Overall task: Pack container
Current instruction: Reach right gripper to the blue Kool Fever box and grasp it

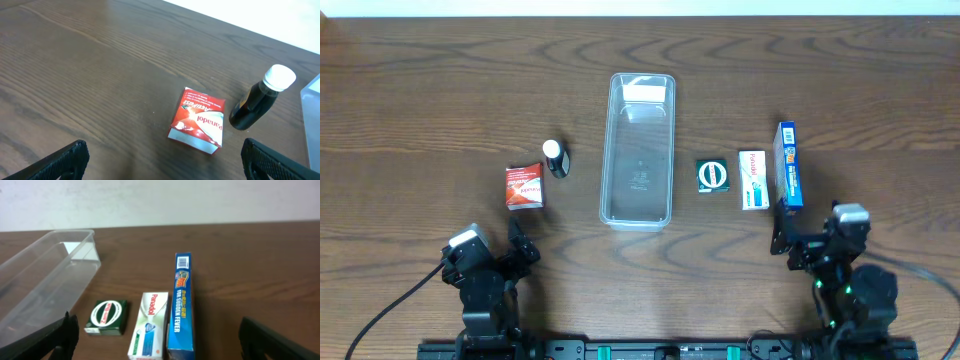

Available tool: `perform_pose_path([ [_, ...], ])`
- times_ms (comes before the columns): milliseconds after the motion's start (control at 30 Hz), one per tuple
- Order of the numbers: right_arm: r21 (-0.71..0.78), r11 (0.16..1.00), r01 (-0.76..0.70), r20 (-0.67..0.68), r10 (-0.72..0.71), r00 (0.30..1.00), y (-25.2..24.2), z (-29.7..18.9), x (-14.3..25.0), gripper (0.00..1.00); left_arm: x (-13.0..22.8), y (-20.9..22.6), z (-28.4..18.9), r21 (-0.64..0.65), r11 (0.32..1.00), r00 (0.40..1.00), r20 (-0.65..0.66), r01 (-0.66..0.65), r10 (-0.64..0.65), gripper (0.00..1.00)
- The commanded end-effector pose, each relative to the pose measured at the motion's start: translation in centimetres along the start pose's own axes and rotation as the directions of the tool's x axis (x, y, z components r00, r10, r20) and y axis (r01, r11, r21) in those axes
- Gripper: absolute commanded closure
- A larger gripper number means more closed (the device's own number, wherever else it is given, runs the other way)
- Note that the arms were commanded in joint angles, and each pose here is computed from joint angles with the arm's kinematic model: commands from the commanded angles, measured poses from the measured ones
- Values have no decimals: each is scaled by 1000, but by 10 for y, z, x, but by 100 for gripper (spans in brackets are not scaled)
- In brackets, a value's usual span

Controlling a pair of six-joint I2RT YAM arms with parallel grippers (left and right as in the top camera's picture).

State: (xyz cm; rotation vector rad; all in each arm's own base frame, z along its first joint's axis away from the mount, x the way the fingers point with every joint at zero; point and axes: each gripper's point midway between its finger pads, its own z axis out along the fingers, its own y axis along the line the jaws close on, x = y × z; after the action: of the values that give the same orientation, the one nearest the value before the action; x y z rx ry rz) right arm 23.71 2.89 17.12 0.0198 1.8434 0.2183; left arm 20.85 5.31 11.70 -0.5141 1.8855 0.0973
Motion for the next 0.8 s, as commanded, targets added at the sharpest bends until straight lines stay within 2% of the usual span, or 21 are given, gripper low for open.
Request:
perform_pose_path([
  [0, 12, 998, -65, -52, 66, 996, 5, -1, -40, 1, 7, 2, 3, -7, 1000, 1000, -14, -14, 14, 2],
  [167, 54, 998, -45, -275, 58, 960, 10, 26, -89, 1, 7, 2, 3, -7, 1000, 1000, -14, -14, 14, 2],
  [233, 50, 999, 3, -364, 16, 931, 12, 40, -108, 1, 7, 2, 3, -7, 1000, 1000, -14, -14, 14, 2],
  [333, 23, 1000, -20, -478, 28, 878, 21, 65, -124, 1, 7, 2, 3, -7, 1000, 1000, -14, -14, 14, 2],
  [433, 15, 1000, 12, -572, -1, 820, 18, 86, -114, 1, 7, 2, 3, -7, 1000, 1000, -14, -14, 14, 2],
  [700, 172, 985, 20, -768, 122, 628, -16, 139, -27, 26, 7, 2, 3, -7, 1000, 1000, -14, -14, 14, 2],
  [767, 222, 975, 26, -792, 165, 588, -23, 143, -10, 26, 7, 2, 3, -7, 1000, 1000, -14, -14, 14, 2],
])
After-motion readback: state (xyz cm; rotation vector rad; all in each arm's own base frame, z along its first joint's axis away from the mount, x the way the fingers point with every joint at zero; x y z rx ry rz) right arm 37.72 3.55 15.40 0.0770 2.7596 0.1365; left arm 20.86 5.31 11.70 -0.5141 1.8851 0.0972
